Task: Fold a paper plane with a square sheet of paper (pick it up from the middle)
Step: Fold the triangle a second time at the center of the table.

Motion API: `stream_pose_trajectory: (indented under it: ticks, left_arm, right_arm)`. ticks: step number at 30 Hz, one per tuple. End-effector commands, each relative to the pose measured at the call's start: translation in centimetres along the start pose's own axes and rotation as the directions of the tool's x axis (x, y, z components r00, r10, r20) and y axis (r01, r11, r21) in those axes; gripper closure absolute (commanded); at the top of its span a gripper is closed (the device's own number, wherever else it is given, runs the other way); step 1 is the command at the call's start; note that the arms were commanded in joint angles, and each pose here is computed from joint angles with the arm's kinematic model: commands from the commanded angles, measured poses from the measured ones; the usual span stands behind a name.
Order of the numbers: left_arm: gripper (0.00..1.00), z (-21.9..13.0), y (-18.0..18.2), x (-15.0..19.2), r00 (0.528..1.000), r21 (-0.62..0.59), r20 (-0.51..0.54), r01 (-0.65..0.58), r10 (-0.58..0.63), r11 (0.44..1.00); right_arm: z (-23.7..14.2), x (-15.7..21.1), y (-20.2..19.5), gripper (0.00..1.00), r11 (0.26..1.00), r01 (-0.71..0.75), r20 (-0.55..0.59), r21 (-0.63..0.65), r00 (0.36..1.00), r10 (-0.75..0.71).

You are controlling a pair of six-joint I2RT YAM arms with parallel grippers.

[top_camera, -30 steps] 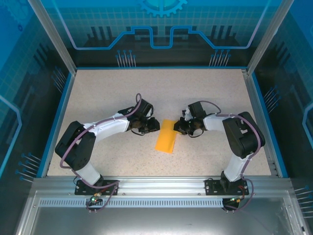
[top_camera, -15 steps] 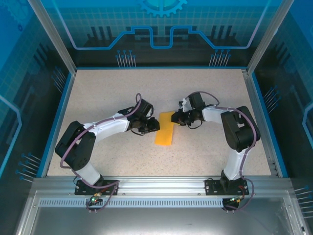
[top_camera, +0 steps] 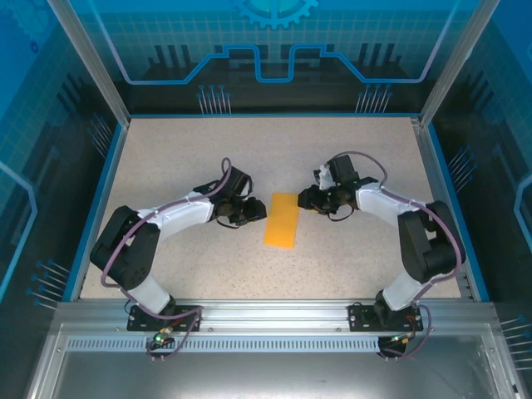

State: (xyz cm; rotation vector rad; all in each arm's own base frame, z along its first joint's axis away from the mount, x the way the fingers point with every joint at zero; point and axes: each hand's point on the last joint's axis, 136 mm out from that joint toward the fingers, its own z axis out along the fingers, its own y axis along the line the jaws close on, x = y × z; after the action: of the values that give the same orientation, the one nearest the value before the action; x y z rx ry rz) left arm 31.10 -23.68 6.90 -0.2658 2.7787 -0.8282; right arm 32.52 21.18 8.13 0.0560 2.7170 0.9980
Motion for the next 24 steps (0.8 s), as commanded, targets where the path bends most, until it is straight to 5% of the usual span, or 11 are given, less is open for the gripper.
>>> stream_pose_trajectory:
  ticks: [1,24]
  left_arm:
    - [0.64,0.1,-0.6,0.1,0.999,0.076,-0.04,0.04,-0.037,0.996]
    - [0.56,2.5,-0.6,0.8,0.989,0.1,-0.137,0.073,-0.059,0.992]
  right_arm:
    - [1.1,2.7,0.3,0.66,0.999,-0.031,-0.048,0.021,0.998,0.032]
    - [5.1,6.8,-1.8,0.66,0.995,-0.1,-0.149,0.031,0.983,0.103]
